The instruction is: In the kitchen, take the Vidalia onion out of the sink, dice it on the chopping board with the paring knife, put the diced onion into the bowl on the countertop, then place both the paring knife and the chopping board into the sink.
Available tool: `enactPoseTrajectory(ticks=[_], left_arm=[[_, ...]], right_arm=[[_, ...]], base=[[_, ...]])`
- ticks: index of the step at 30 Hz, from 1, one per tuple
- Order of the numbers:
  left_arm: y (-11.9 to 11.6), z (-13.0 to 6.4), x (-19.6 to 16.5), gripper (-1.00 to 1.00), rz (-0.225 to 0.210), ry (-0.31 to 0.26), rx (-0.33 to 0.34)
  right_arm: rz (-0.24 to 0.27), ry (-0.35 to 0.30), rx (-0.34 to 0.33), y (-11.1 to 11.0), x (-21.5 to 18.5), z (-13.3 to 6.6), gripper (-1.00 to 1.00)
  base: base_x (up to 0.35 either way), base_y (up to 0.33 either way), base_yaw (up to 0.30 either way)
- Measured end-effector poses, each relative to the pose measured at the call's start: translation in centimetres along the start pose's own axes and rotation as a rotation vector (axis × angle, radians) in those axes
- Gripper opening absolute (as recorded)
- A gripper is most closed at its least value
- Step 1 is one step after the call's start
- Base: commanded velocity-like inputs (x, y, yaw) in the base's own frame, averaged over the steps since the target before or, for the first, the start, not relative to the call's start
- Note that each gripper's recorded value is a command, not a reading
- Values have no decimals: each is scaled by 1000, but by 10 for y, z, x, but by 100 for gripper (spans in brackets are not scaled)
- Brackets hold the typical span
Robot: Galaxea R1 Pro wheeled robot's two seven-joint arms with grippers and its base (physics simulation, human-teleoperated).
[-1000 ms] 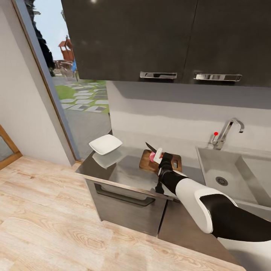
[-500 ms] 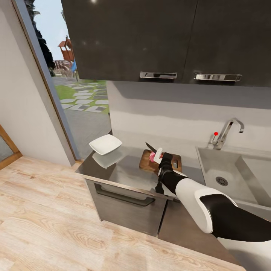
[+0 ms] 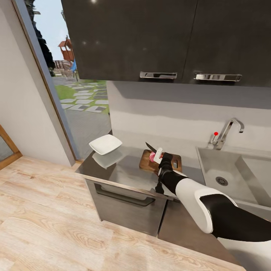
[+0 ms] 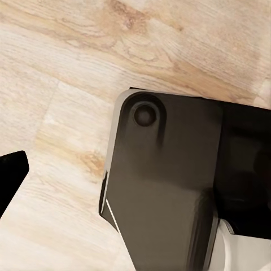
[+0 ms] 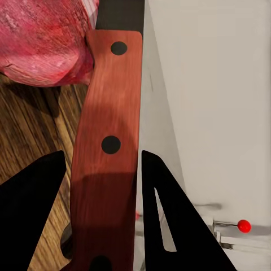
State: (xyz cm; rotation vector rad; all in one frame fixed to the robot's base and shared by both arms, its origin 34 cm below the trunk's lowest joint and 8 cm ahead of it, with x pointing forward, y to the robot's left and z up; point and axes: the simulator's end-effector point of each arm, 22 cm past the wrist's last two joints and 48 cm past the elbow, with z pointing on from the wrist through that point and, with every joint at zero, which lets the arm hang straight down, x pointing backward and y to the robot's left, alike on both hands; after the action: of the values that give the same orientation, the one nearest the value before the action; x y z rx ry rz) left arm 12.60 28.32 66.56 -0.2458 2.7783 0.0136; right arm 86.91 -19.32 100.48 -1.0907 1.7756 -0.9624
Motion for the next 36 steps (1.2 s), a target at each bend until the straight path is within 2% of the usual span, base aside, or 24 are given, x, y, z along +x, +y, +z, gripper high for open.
enactPoseTrajectory(ticks=[19,20,36], left_arm=[[0,0,0,100,0,0,0],[0,0,0,100,0,1,0],[0,0,0,100,0,1,0]], right_arm=[[0,0,0,0,0,0,-100],[17,13,-33,13,6,0,-100],[13,12,-33,14,6,-1,-100]], base=[[0,0,0],[0,0,0],[0,0,0]])
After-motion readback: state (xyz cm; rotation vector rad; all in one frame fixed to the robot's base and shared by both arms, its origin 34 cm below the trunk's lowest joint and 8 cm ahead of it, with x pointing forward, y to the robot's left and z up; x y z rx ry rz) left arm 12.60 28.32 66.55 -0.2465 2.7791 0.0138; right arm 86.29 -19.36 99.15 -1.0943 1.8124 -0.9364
